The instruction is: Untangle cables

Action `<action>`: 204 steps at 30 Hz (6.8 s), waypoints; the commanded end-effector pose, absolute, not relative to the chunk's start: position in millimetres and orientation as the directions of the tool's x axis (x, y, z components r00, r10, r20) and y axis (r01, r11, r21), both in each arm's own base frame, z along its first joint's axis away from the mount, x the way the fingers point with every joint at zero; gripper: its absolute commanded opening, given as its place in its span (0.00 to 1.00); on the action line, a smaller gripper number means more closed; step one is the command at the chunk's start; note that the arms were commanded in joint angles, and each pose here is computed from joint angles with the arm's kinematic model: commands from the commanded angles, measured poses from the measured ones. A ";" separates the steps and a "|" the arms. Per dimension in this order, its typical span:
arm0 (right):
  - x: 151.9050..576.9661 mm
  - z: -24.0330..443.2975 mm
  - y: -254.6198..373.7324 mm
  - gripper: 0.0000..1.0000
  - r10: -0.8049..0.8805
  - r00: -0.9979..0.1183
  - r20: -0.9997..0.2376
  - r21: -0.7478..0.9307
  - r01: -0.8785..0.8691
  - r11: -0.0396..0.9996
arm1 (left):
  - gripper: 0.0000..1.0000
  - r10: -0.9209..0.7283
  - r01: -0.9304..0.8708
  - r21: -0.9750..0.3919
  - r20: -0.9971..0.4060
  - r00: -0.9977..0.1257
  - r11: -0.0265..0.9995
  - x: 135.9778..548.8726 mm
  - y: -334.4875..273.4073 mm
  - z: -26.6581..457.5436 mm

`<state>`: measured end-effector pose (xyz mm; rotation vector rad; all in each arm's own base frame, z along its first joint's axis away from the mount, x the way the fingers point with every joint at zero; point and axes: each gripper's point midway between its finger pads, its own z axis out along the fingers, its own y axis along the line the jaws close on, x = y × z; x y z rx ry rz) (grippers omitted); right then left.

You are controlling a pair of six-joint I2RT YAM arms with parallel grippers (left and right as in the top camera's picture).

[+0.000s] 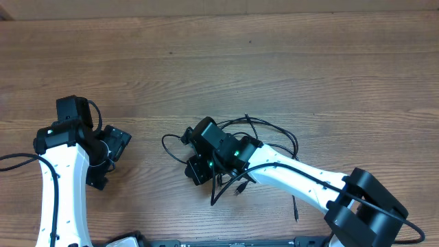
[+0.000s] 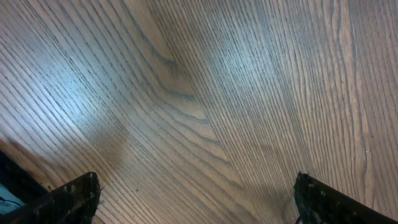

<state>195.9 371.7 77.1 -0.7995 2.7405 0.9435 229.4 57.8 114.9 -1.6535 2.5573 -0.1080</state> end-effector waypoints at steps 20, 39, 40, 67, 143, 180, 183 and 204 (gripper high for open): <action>197.6 110.5 392.0 0.99 -0.534 -0.740 -0.409 0.406 -0.672 0.620 | 1.00 -0.920 -0.913 -0.109 -0.055 -0.389 0.393 228.3 59.8 115.8; 242.3 84.0 392.6 0.04 -0.502 -0.744 -0.441 0.251 -0.639 0.727 | 0.99 -0.920 -0.913 -0.110 -0.055 -0.389 0.393 228.4 59.8 115.9; 245.6 95.8 390.2 0.04 -0.503 -0.745 -0.439 0.246 -0.638 0.730 | 1.00 -0.920 -0.913 -0.109 -0.055 -0.389 0.393 228.3 59.8 115.8; 320.4 558.1 245.5 0.05 -0.064 -0.205 -0.977 0.061 -0.548 0.834 | 1.00 -0.919 -0.913 -0.110 -0.055 -0.389 0.393 228.4 59.7 115.9; 406.8 170.5 -37.9 1.00 0.541 -0.841 0.004 0.504 0.470 0.725 | 1.00 -0.920 -0.913 -0.109 -0.055 -0.389 0.393 228.3 59.8 115.9; 364.8 49.5 231.8 0.77 0.804 -0.589 0.080 0.315 0.780 0.540 | 0.99 -0.920 -0.913 -0.109 -0.055 -0.389 0.393 228.3 59.8 115.8; 364.3 50.2 236.3 0.74 0.822 -0.563 0.093 0.319 0.798 0.511 | 0.99 -0.920 -0.913 -0.109 -0.055 -0.389 0.393 228.3 59.8 115.9; 367.9 10.5 254.4 0.53 0.821 -0.566 0.071 0.302 0.797 0.523 | 1.00 -0.920 -0.913 -0.110 -0.055 -0.389 0.393 228.4 59.8 115.9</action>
